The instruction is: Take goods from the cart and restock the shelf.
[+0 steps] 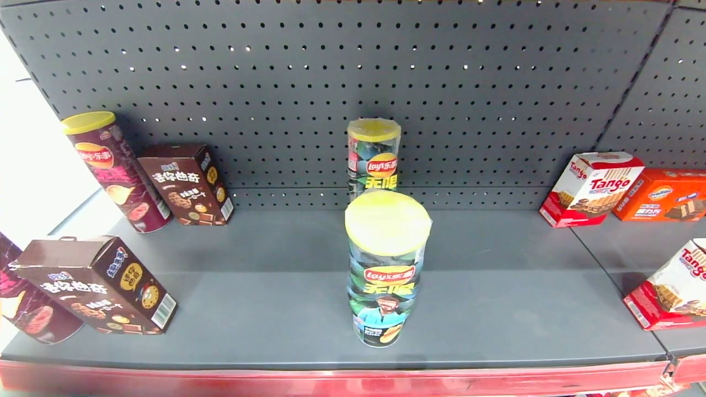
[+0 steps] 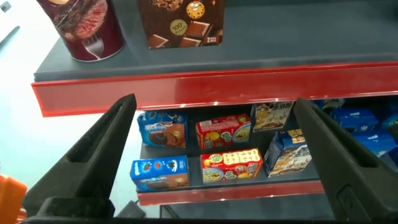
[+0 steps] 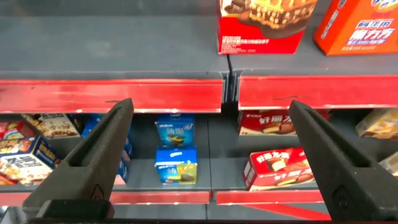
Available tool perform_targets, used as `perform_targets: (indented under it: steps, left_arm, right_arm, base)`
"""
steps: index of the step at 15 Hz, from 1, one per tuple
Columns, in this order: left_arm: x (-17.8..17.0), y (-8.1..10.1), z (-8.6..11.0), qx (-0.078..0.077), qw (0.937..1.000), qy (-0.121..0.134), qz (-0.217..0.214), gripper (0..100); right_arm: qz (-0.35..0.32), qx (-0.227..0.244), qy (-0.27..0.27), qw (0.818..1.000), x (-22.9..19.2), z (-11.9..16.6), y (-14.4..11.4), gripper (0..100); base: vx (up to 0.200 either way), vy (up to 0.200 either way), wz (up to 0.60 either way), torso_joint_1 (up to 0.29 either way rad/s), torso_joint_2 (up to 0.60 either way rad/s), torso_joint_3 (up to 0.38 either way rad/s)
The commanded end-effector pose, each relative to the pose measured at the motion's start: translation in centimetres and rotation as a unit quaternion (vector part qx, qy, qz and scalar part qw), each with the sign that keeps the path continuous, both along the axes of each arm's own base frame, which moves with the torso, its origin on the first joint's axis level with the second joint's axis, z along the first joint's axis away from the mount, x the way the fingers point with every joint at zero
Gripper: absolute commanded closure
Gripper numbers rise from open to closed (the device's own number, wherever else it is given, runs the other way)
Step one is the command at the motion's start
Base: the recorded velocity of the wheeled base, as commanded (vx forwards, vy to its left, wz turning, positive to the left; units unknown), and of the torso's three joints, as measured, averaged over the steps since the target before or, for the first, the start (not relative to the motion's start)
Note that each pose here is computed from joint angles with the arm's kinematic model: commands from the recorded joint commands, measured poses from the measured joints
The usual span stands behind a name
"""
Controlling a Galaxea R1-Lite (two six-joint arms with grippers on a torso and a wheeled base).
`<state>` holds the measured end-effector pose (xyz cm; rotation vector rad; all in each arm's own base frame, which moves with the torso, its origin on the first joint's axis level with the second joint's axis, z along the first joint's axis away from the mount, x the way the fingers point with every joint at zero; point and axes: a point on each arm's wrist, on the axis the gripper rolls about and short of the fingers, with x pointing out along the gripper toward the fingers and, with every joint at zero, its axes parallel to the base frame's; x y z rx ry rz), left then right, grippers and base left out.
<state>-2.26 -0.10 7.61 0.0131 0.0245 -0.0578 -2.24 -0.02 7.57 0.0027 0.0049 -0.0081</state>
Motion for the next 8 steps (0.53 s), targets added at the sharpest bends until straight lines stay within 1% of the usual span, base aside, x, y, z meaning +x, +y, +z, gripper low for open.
perform_targets:
  steps: [1,8]
  left_arm:
    - [0.00,0.00,0.01,0.000,1.0000,-0.001,0.000,0]
    - [0.04,0.03,-0.03,0.001,1.0000,-0.006,0.005,0]
  right_arm:
    - [0.000,0.000,0.001,1.000,0.03,0.01,0.00,0]
    - [0.000,0.000,0.001,1.000,0.03,0.01,0.00,0]
  base:
    - [0.000,0.000,0.00,0.000,0.00,0.000]
    - [0.000,0.000,0.00,0.000,0.00,0.000]
